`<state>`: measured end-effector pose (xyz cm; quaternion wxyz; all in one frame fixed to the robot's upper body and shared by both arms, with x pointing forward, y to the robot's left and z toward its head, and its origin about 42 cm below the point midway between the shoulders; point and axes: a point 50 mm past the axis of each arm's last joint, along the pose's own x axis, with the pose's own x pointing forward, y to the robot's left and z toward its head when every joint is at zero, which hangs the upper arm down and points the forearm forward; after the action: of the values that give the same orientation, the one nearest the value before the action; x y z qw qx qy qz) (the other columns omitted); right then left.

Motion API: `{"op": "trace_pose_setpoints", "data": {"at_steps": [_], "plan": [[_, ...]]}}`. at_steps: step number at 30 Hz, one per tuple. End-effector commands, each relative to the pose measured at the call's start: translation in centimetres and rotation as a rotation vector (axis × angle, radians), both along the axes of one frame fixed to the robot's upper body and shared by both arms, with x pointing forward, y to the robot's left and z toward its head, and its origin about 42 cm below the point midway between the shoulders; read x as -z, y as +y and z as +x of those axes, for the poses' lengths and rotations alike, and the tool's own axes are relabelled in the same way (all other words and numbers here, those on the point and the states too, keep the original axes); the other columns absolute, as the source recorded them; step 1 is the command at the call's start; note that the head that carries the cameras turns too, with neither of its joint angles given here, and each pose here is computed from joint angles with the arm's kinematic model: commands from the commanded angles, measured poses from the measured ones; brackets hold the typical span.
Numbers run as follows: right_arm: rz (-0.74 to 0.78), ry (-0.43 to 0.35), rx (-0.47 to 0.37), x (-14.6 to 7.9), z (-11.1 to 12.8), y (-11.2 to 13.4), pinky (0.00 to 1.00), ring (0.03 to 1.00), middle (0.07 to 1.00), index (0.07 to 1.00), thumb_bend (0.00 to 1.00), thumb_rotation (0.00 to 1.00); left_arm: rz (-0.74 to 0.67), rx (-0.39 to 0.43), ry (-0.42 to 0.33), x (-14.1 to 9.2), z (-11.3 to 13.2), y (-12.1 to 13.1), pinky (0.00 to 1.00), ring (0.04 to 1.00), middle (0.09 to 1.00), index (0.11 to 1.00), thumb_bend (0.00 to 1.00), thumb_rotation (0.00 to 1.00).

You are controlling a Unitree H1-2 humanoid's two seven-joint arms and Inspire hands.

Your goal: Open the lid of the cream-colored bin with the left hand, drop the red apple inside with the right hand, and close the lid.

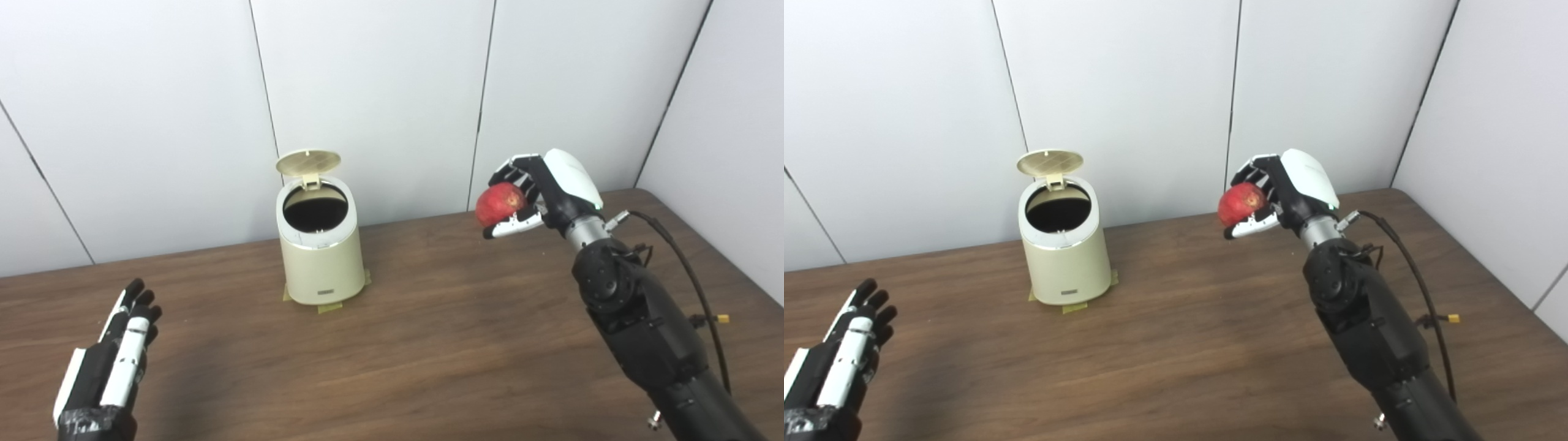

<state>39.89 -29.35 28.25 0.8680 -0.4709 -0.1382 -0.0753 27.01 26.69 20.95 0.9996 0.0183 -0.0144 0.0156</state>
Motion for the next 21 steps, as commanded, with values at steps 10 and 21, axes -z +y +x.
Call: {"op": "trace_pose_setpoints", "data": {"at_steps": [10, 21], "plan": [[0.017, -0.146, -0.18, -5.2, -0.6, 7.6, 0.32, 0.356, 0.485, 0.559, 0.51, 0.0, 0.0, -0.021, -0.035, 0.2, 0.0, -1.2, 1.0, 0.941, 0.933, 0.975, 0.45, 0.68], [0.047, -0.154, -0.285, -5.8, 0.5, 11.2, 0.34, 0.378, 0.493, 0.547, 0.51, 0.0, -0.03, -0.048, -0.033, 1.1, -0.4, -2.1, 0.99, 0.935, 0.92, 0.974, 0.47, 0.7]]}}
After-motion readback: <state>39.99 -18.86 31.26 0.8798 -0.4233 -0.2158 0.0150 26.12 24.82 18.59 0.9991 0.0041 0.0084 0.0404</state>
